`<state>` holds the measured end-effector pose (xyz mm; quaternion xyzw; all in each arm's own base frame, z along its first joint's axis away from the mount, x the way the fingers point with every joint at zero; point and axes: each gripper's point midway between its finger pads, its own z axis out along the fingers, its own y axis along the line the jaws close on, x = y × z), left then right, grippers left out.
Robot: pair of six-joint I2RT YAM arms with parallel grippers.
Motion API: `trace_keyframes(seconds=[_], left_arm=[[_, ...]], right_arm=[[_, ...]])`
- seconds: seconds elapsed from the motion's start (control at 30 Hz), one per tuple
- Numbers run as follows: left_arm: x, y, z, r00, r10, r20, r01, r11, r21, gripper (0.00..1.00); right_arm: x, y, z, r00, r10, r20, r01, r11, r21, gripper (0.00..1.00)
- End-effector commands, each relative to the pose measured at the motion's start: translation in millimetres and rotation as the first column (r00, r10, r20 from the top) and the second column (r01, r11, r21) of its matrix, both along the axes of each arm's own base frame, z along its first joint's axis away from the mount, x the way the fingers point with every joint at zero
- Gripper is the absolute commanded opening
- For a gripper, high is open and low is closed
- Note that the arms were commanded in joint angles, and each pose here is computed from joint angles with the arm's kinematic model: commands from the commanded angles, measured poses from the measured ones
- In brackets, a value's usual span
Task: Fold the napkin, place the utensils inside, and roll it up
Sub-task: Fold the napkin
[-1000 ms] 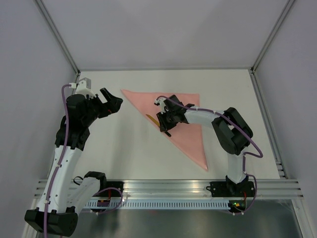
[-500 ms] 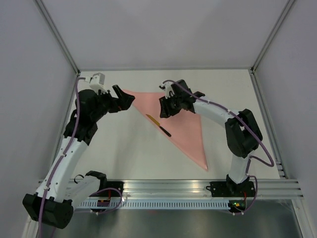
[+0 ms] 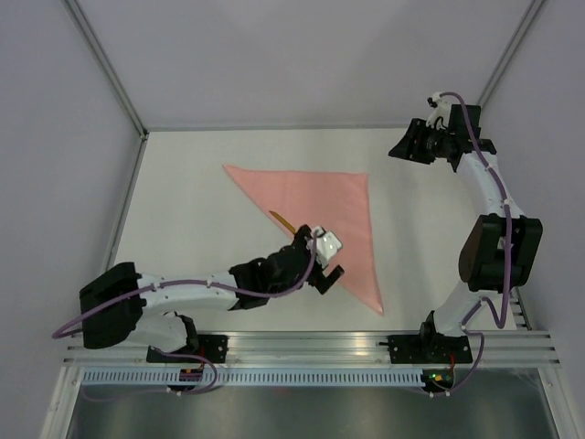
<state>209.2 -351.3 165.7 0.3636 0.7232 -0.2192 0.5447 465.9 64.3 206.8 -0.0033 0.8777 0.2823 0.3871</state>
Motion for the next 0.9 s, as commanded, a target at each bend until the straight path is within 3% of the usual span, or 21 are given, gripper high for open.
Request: trace_keyframes(seconds=[0.0,0.23,0.5,0.73,0.87], left_arm=[[-7.1,-29.0,23.7,0.958,-0.053,0.282,0.069,0.997,-0.046,1.0],[-64.0,-66.8,-18.1,0.875,-0.253,0.413,0.274,0.962,0.008,1.0],[-101.6,-110.5,-65.3,0.764,-0.383,0.519,0.327,0.924,0.199,0.97],[-116.2,-127.6,-89.0,0.723,-0.445,0.529,0.355,0.896,0.268,0.92],[-117.4,-133.6,-102.6,0.726,-0.464,0.507,0.359,0.885,0.297,0.83]], right_arm=[[-19.0,12.0,8.3,0.999,0.038,-0.03,-0.036,0.997,0.068,0.53],[-17.3,9.2,-0.8,0.999,0.037,-0.04,-0.035,0.998,0.052,0.53],[-18.0,7.6,-5.1,0.998,0.033,-0.047,-0.03,0.998,0.047,0.52],[-17.6,7.3,-3.9,0.999,0.027,-0.044,-0.025,0.999,0.048,0.52],[-17.0,7.0,-5.2,0.999,0.023,-0.046,-0.021,0.999,0.048,0.51]])
